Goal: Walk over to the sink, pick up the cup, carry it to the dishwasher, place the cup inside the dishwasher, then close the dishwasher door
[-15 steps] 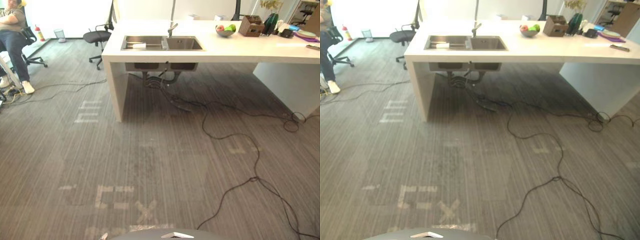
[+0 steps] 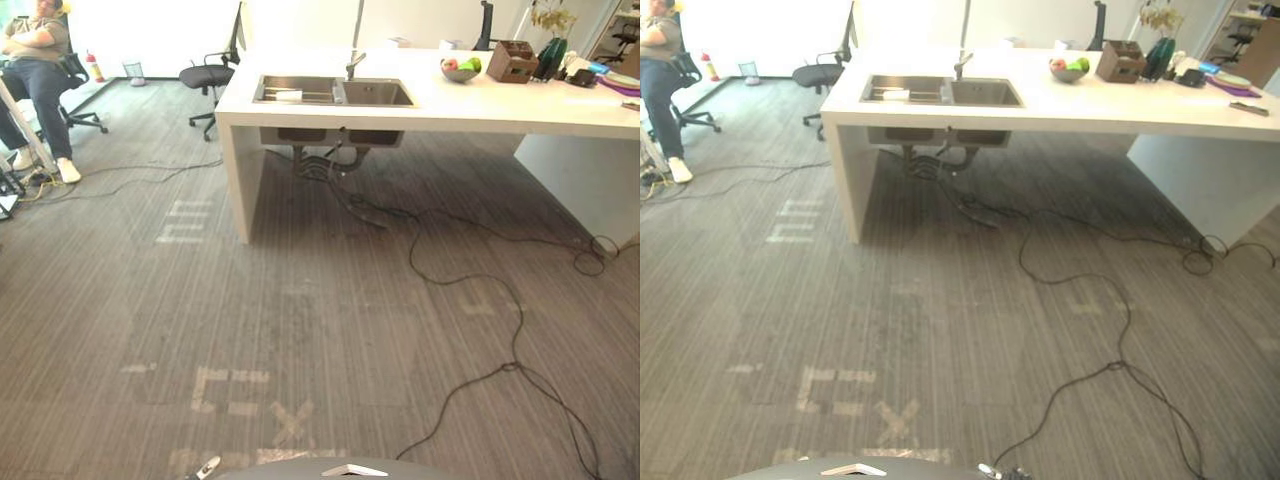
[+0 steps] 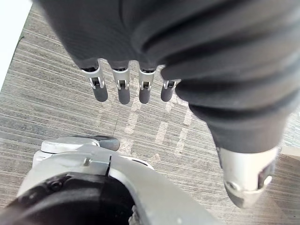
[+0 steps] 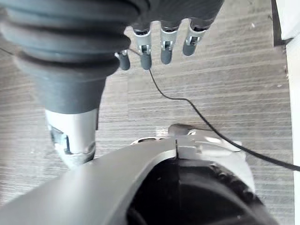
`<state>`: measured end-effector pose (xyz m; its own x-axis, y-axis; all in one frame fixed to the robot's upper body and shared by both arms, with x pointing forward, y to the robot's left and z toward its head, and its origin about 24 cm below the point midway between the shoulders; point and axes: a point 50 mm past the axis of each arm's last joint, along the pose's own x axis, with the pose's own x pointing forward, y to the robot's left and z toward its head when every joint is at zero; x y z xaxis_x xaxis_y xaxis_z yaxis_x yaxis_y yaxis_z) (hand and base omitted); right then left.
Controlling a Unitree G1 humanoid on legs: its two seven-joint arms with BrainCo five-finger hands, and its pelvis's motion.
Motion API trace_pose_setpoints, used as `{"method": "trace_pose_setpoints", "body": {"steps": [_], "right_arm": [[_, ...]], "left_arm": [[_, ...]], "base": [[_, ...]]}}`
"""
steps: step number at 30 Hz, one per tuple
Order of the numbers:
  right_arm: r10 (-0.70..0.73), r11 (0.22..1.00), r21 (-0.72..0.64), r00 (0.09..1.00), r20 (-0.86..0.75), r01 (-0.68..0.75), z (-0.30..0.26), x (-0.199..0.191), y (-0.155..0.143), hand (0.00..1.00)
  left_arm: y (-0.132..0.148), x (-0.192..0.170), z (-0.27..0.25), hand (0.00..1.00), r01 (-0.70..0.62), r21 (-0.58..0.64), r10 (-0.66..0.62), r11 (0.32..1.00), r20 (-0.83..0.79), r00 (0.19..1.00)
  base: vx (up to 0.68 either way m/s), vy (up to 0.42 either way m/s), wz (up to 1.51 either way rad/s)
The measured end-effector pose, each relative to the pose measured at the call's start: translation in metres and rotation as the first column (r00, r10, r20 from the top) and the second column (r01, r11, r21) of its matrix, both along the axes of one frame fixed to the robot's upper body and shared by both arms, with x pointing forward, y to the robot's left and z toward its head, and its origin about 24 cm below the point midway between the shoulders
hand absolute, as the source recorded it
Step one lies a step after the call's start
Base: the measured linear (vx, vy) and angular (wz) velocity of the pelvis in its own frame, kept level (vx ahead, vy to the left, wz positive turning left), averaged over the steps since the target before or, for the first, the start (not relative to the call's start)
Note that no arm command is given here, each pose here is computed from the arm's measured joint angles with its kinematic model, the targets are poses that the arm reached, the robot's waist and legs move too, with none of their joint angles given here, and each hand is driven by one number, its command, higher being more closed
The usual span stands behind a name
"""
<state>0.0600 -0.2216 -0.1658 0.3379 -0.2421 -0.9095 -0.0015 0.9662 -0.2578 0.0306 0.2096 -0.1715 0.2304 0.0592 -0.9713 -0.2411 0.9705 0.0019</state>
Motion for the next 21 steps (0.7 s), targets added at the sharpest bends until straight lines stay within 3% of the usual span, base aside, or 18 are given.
{"method": "trace_pose_setpoints", "body": {"steps": [10, 21], "right_arm": [[0.026, 0.994, -0.107, 0.982, 0.188, -0.006, 0.008, 0.007, 0.003, 0.00], [0.049, 0.994, -0.106, 0.969, 0.244, -0.023, 0.010, 0.010, 0.005, 0.00]], "left_arm": [[0.001, 0.004, 0.002, 0.00, 0.004, 0.066, -0.009, 0.998, 0.078, 0.997], [0.001, 0.004, 0.003, 0.00, 0.006, 0.073, -0.013, 0.997, 0.102, 0.995]], "base": [[0.04, -0.003, -0.06], [-0.02, -0.015, -0.01]]}}
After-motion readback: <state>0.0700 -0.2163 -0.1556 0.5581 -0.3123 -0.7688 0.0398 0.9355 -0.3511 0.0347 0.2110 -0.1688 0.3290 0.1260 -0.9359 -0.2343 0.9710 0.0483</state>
